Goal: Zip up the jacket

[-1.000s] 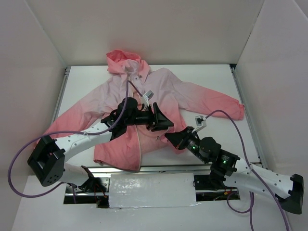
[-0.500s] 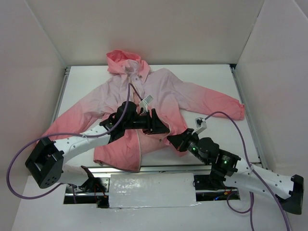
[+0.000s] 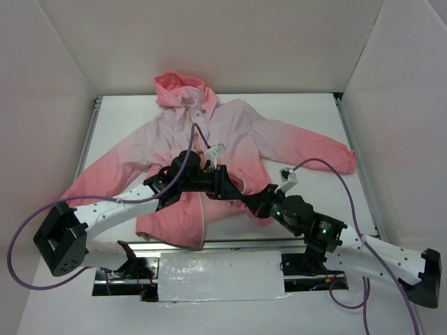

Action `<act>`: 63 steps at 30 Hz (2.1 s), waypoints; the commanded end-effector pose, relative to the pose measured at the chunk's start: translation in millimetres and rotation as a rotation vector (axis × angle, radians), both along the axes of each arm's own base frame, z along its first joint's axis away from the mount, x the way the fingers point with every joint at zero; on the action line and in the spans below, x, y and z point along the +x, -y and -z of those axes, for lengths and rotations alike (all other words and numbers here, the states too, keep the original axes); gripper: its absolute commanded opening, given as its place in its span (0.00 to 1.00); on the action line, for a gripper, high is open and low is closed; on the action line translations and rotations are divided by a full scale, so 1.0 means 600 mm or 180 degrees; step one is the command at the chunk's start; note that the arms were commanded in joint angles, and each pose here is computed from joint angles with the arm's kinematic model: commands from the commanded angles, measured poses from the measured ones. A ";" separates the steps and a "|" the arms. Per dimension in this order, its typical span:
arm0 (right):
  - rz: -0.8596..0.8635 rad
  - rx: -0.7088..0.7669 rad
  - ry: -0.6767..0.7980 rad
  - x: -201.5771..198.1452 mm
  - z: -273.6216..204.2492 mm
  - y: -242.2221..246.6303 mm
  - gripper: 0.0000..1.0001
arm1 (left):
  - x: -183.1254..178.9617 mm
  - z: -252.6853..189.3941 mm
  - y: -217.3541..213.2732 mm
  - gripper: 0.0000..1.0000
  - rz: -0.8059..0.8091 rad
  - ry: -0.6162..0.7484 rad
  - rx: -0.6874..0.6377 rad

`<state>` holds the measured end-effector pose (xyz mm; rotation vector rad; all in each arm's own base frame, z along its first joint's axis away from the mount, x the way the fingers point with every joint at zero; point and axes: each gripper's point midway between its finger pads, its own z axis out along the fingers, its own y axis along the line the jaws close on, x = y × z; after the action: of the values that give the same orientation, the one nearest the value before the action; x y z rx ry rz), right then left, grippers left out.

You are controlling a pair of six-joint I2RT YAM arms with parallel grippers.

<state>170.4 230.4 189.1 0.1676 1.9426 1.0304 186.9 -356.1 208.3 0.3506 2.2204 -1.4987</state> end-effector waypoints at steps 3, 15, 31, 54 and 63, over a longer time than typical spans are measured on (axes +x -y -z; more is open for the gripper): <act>0.0024 0.0168 0.0134 0.008 -0.051 -0.004 0.00 | 0.006 -0.010 0.003 0.35 0.0000 0.0244 -0.0014; -0.0040 0.0317 0.0160 0.001 -0.067 -0.006 0.00 | 0.012 0.021 0.009 0.00 0.0019 0.0142 0.0197; -0.0037 -0.0509 -0.0040 -0.026 -0.078 0.060 0.44 | -0.008 -0.100 0.027 0.00 0.0184 0.0127 -0.0395; -0.0064 -0.0389 -0.0248 -0.045 -0.201 0.069 0.34 | 0.007 -0.087 -0.005 0.00 -0.0169 0.0295 -0.0127; -0.0193 -0.0409 -0.0264 -0.040 -0.201 0.038 0.33 | 0.004 -0.085 -0.011 0.00 -0.0217 0.0295 -0.0128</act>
<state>144.8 201.5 313.5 0.1131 2.1054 0.9378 192.8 -350.4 240.4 0.2920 2.1895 -1.4346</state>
